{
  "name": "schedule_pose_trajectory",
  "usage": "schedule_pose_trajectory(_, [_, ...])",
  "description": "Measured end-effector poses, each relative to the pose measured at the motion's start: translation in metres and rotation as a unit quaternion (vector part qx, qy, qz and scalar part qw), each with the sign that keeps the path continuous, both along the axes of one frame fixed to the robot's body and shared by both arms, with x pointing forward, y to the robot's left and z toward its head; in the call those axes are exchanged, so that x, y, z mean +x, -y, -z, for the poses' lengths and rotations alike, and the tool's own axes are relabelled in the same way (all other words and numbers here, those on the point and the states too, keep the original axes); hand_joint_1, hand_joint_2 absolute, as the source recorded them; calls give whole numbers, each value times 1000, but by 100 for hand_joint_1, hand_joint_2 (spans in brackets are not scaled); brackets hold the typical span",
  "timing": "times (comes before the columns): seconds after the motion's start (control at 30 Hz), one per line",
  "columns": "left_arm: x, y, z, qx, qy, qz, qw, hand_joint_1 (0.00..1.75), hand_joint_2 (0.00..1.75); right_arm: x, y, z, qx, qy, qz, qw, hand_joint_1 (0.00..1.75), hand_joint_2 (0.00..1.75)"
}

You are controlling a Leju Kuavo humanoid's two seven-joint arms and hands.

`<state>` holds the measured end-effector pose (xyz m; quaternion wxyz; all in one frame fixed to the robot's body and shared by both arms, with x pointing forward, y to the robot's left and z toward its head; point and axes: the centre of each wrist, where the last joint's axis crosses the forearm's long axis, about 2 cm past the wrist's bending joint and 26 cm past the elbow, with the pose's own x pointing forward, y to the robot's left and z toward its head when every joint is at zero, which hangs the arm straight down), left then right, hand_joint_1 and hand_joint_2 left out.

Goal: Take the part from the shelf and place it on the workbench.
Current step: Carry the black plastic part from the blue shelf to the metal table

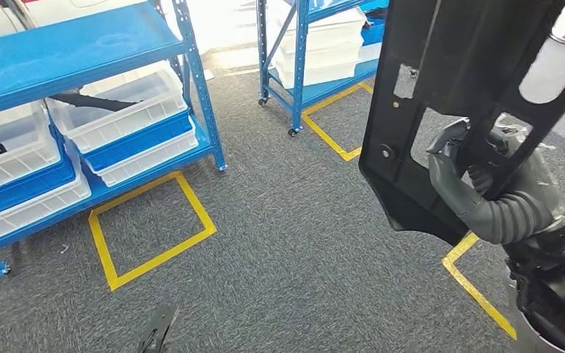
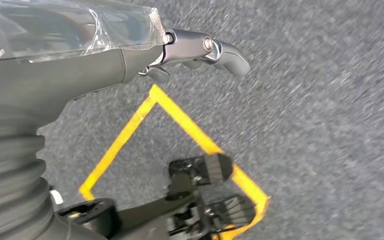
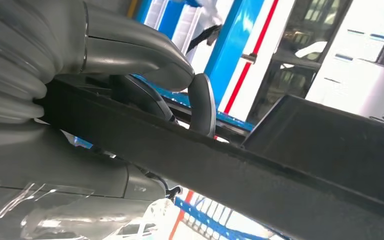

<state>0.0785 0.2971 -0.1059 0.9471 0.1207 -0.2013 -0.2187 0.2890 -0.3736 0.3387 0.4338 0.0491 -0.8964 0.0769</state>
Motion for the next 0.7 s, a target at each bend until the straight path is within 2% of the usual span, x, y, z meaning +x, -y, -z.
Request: schedule_pose_trajectory(0.7, [-3, -5, 0, 13, -23, -8, 1000, 0, 175, -17, 3, -9, -23, 7, 10, 1000, 175, 175])
